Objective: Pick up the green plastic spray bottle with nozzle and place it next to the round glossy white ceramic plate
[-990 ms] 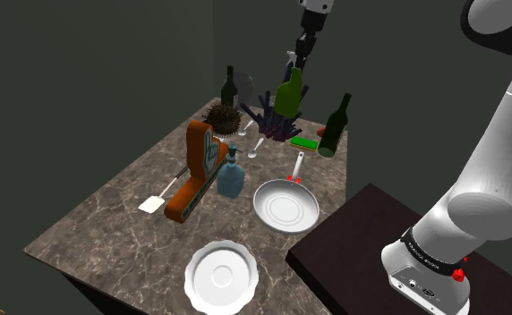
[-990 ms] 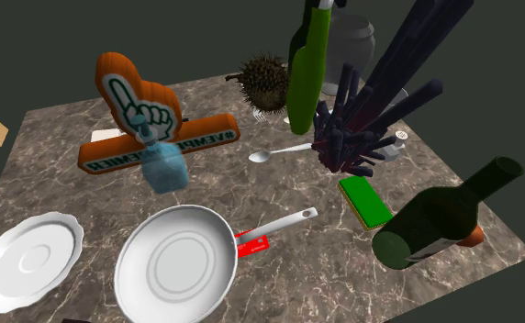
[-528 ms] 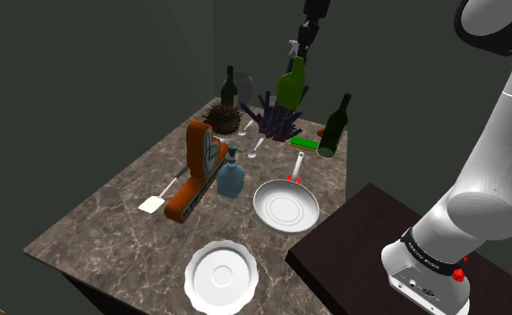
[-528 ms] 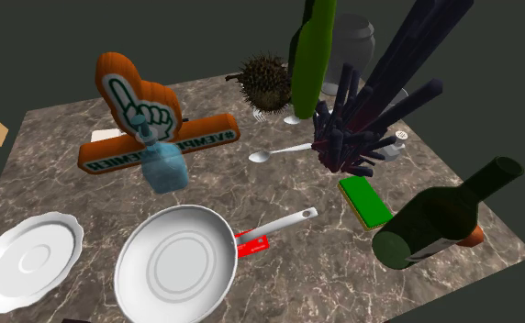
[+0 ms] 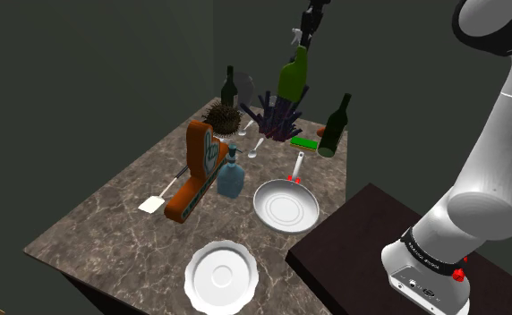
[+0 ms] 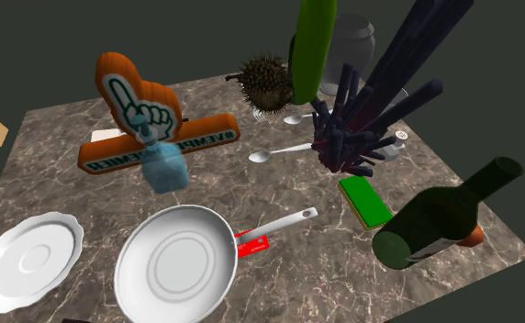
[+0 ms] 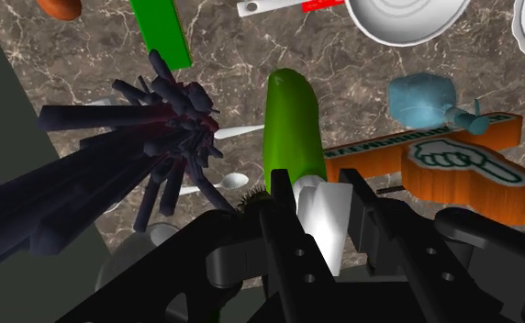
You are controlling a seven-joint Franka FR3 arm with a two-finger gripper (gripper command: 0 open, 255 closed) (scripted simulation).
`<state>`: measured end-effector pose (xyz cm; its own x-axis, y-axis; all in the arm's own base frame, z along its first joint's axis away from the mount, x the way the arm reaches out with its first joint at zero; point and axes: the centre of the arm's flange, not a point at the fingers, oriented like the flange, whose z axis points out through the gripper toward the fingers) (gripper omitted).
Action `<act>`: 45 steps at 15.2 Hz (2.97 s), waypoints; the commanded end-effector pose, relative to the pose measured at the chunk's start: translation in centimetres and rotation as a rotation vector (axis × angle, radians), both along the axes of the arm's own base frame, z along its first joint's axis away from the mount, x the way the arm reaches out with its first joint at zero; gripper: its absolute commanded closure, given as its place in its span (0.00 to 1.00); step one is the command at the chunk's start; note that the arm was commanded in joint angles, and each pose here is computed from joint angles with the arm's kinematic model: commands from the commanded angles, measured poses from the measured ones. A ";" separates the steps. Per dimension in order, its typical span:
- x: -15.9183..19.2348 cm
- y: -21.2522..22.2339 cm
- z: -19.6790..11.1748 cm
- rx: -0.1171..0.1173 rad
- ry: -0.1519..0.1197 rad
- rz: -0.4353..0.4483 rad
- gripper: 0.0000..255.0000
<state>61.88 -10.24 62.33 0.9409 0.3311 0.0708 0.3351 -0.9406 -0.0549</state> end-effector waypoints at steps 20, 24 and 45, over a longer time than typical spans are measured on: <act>-20.8 17.2 0.4 0.000 -0.001 0.000 1.00; -24.9 20.5 0.4 0.000 -0.001 0.000 1.00; -46.3 38.2 0.5 0.000 -0.001 0.000 1.00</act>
